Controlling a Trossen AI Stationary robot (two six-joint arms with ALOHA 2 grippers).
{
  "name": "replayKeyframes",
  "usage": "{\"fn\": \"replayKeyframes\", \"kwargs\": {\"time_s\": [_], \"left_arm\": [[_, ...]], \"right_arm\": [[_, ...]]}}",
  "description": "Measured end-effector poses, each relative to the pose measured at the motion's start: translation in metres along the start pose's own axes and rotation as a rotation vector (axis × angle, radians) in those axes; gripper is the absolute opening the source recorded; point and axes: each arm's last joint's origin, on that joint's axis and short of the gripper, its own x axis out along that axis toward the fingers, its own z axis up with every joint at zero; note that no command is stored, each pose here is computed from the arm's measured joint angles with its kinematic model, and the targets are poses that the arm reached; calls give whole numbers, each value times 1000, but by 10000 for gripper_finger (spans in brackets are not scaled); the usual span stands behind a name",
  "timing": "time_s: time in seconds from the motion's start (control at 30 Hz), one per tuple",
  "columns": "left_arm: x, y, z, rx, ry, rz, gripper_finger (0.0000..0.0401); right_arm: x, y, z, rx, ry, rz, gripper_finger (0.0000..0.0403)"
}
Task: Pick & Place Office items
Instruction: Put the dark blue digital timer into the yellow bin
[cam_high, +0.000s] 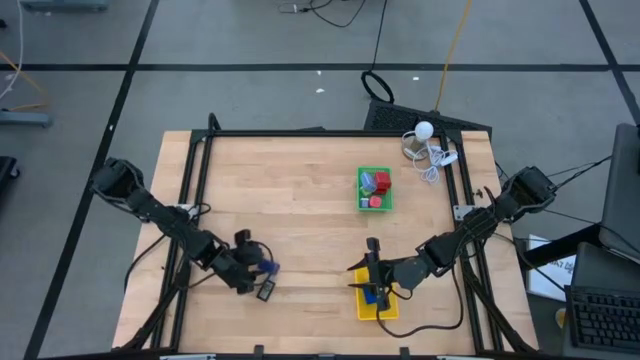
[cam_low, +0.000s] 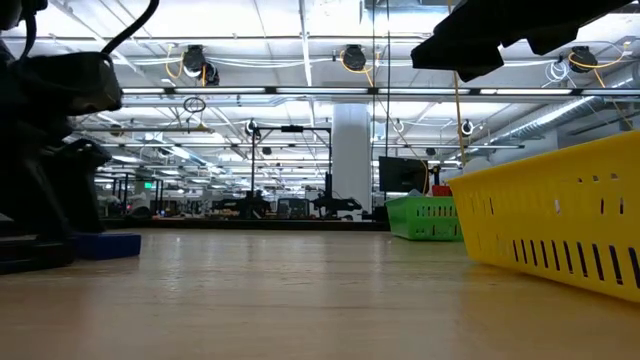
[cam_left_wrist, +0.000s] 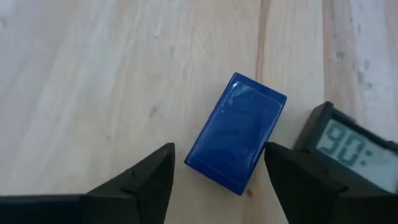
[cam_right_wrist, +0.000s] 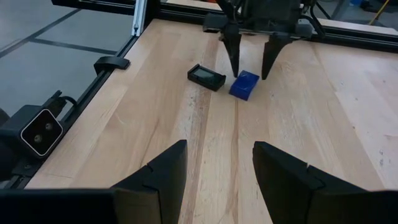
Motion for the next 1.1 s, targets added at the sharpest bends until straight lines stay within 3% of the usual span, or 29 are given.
{"fn": "replayKeyframes", "kwargs": {"time_s": [0.17, 0.43, 0.77, 0.97, 1.1], "left_arm": [[2, 4, 3, 90, -17, 26, 230], [5, 8, 11, 102, -10, -32, 212], [10, 18, 20, 105, -34, -4, 236], [28, 19, 18, 94, -6, -13, 246], [39, 16, 17, 149, -16, -10, 247]], "right_arm": [[0, 0, 0, 0, 0, 0, 171], [0, 0, 0, 0, 0, 0, 171], [0, 0, 1, -16, -6, -1, 171], [2, -4, 3, -9, -21, -14, 171], [4, -10, 4, 1, -26, -32, 171]]}}
